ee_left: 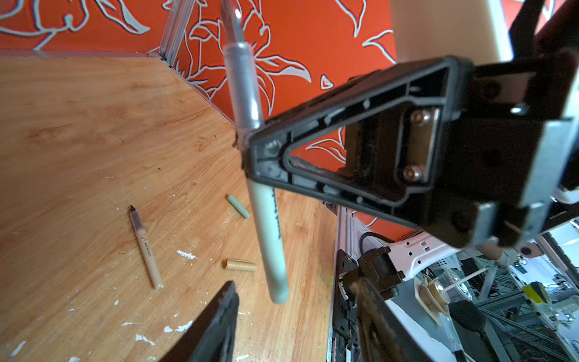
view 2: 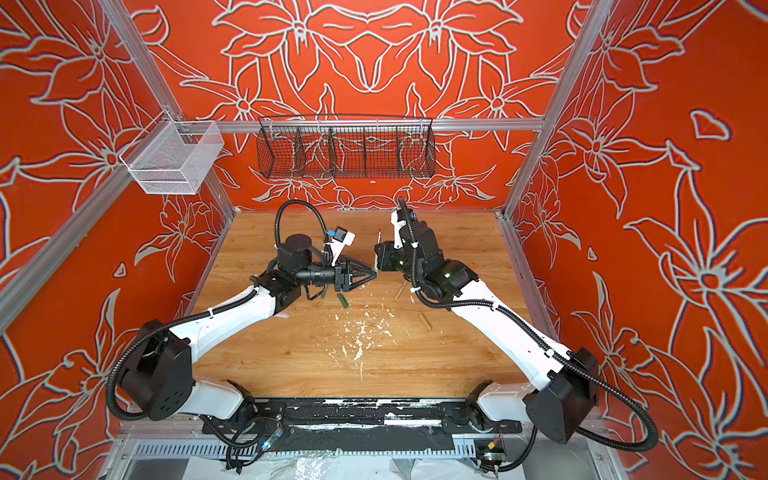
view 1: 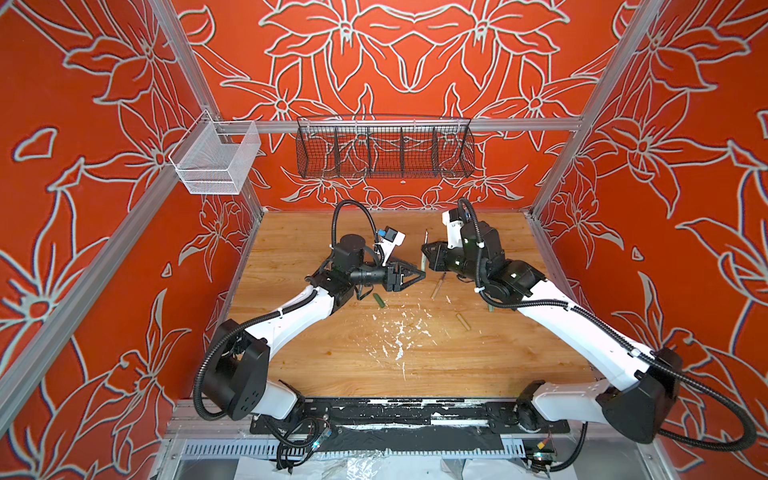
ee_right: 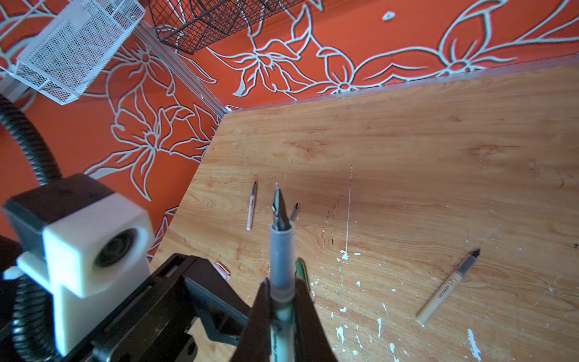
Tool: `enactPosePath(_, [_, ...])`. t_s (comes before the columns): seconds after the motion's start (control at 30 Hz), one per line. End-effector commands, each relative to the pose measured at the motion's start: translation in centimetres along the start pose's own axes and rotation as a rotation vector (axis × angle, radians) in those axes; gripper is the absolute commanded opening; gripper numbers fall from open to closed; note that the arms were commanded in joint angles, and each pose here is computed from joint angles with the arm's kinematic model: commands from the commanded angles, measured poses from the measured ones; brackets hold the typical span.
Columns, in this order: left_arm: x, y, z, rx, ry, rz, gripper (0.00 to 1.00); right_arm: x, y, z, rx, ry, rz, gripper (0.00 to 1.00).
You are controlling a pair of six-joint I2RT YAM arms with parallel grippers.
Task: Insert the pens into the pen caps
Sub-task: 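Lift the pen and pass it to the left gripper while the left arm reaches in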
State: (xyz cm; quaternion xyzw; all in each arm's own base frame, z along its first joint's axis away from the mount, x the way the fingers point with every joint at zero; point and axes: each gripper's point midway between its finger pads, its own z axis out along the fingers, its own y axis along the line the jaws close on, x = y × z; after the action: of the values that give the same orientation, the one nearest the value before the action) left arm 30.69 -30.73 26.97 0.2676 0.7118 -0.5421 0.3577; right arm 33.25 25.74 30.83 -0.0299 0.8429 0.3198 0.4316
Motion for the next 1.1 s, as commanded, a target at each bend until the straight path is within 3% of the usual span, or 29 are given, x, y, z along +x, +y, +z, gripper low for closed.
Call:
enactPosePath(0.0, [-0.8, -0.4, -0.3, -0.02, -0.033, 0.039, 0.55, 0.3, 1.2, 0.0, -0.058, 0.007, 0.031, 0.07])
enactPosePath(0.43, [-1.3, -0.2, -0.2, -0.018, -0.066, -0.001, 0.41, 1.1, 1.8, 0.9, -0.101, 0.022, 0.07, 0.07])
enactPosePath(1.07, [-1.3, 0.1, 0.1, -0.015, -0.06, -0.029, 0.06, 1.3, 3.0, 1.1, -0.166, 0.033, 0.08, 0.11])
